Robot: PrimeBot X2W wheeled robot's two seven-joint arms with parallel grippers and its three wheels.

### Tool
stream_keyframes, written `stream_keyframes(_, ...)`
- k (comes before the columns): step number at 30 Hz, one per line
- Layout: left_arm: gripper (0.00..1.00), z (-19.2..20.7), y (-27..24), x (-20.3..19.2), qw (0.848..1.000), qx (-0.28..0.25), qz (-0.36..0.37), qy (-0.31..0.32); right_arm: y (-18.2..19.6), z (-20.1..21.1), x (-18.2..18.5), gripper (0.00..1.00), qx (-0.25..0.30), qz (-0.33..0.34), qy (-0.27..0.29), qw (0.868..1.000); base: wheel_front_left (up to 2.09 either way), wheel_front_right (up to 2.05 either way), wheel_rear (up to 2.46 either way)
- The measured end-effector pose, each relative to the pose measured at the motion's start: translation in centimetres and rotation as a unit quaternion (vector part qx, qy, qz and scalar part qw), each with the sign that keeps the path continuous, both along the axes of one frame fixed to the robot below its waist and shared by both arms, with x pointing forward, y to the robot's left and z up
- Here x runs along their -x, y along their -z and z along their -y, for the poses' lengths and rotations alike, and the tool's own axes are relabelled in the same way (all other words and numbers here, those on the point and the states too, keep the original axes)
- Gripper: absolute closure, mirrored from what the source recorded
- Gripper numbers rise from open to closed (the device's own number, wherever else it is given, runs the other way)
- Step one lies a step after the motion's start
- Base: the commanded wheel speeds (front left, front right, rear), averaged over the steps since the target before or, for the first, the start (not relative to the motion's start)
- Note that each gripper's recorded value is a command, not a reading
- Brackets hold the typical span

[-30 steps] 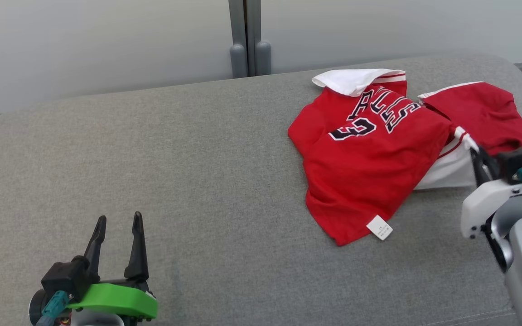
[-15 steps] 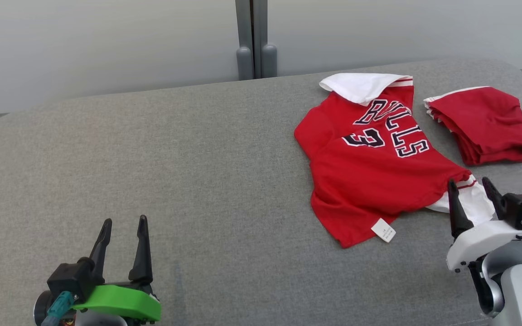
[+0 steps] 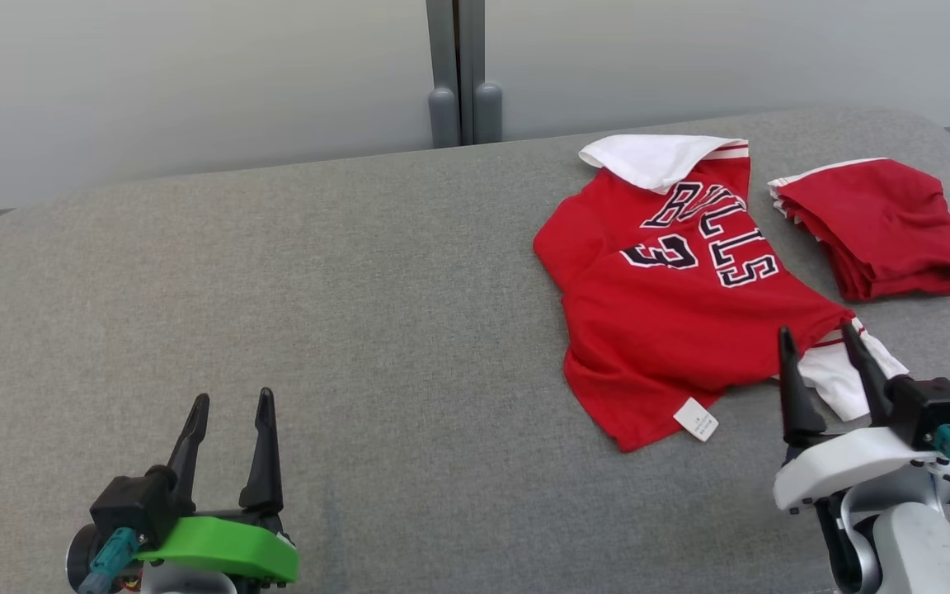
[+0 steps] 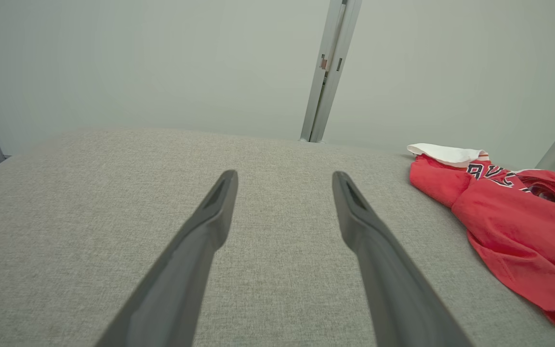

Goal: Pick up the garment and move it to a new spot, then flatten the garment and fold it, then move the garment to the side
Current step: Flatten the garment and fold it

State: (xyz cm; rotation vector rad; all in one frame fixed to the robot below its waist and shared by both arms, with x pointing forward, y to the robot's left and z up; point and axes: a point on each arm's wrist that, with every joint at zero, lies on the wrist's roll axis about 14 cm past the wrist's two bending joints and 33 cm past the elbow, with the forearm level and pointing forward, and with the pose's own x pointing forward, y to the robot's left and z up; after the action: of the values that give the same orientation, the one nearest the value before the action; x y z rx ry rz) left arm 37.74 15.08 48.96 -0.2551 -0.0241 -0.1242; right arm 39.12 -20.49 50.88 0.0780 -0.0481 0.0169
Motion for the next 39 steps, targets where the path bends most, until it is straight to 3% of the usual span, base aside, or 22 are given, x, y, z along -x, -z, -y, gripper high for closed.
stream_keyframes(9,0.00,0.4,0.0,-0.3,1.000,0.002,-0.001,0.006,1.3,-0.8,0.0,0.00,-0.010,-0.021,-0.019,1.000,0.00,0.00,0.00)
stream_keyframes(12,0.00,0.4,0.0,-0.3,1.000,0.002,0.000,0.006,1.9,-3.1,0.2,0.00,-0.009,-0.034,-0.061,0.997,0.00,0.00,0.00)
stream_keyframes(20,0.00,0.1,-0.1,-0.2,1.000,0.005,0.000,0.000,6.5,-9.4,2.4,0.00,-0.003,-0.134,-0.174,0.976,0.00,0.00,0.00)
stream_keyframes(36,0.00,-2.4,0.1,0.6,0.999,0.005,-0.002,-0.037,12.8,-12.3,1.4,0.00,0.016,-0.289,-0.196,0.937,0.00,0.00,0.00)
stream_keyframes(39,0.00,-2.9,0.1,0.8,0.999,0.005,-0.003,-0.045,13.0,-12.5,1.1,0.38,0.012,-0.301,-0.195,0.933,0.00,0.00,0.00)
